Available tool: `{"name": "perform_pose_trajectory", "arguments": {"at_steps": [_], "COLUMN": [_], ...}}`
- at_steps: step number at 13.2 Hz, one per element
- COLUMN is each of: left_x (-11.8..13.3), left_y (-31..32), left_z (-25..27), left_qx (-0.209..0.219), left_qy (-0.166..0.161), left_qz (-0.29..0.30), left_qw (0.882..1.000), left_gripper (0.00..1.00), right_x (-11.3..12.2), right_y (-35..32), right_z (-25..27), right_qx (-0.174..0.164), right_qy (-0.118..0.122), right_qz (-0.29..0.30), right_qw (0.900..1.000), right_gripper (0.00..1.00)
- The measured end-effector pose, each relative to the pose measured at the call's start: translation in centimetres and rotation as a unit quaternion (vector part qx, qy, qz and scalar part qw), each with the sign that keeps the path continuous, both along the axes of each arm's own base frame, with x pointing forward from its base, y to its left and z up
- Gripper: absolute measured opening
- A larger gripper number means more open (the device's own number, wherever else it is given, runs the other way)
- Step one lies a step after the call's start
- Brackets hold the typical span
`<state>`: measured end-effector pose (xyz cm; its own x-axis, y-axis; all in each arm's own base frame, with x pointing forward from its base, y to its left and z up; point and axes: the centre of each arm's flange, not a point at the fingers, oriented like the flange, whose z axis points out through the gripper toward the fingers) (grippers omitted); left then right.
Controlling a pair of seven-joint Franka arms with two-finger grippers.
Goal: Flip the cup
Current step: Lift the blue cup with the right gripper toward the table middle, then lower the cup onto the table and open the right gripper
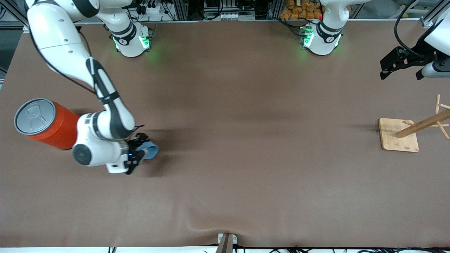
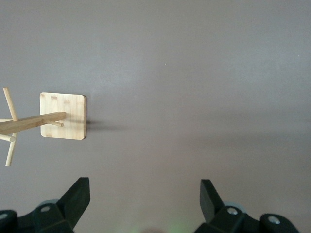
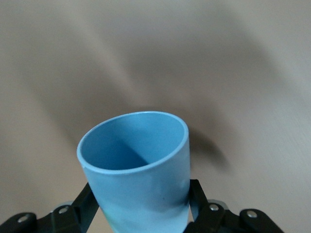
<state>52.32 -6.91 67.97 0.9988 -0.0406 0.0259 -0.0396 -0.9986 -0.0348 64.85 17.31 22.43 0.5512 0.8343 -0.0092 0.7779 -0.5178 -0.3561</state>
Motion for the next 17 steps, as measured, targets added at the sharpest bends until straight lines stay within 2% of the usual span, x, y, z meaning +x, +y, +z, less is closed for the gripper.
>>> {"name": "perform_pose_trajectory", "arguments": {"at_steps": [3,6,9,13,17], "left_x": [0.0,0.0,0.0,0.0,0.0], "left_y": [0.0,0.0,0.0,0.0,0.0], "left_z": [-0.1,-0.1,-0.1,-0.1,-0.1], "left_qx": [0.0,0.0,0.0,0.0,0.0], "left_qy": [0.001,0.001,0.001,0.001,0.001], "left_qz": [0.0,0.0,0.0,0.0,0.0], "left_qw": [1.0,1.0,1.0,1.0,1.0], "left_gripper": [1.0,1.0,1.0,1.0,1.0], "right_x": [-1.5,-4.5,-7.6,-10.7,-10.5], "right_y": [10.5,17.0,21.7,25.2,24.8], "right_z": [3.8,4.2,3.8,2.4,1.4], "right_qx": [0.034,0.04,0.054,0.056,0.043], "right_qy": [-0.032,-0.034,-0.035,-0.025,-0.025], "right_qz": [0.075,0.135,0.216,0.263,0.273], "right_qw": [0.996,0.989,0.974,0.963,0.961], "right_gripper": [0.79,0.79,0.79,0.79,0.79]}}
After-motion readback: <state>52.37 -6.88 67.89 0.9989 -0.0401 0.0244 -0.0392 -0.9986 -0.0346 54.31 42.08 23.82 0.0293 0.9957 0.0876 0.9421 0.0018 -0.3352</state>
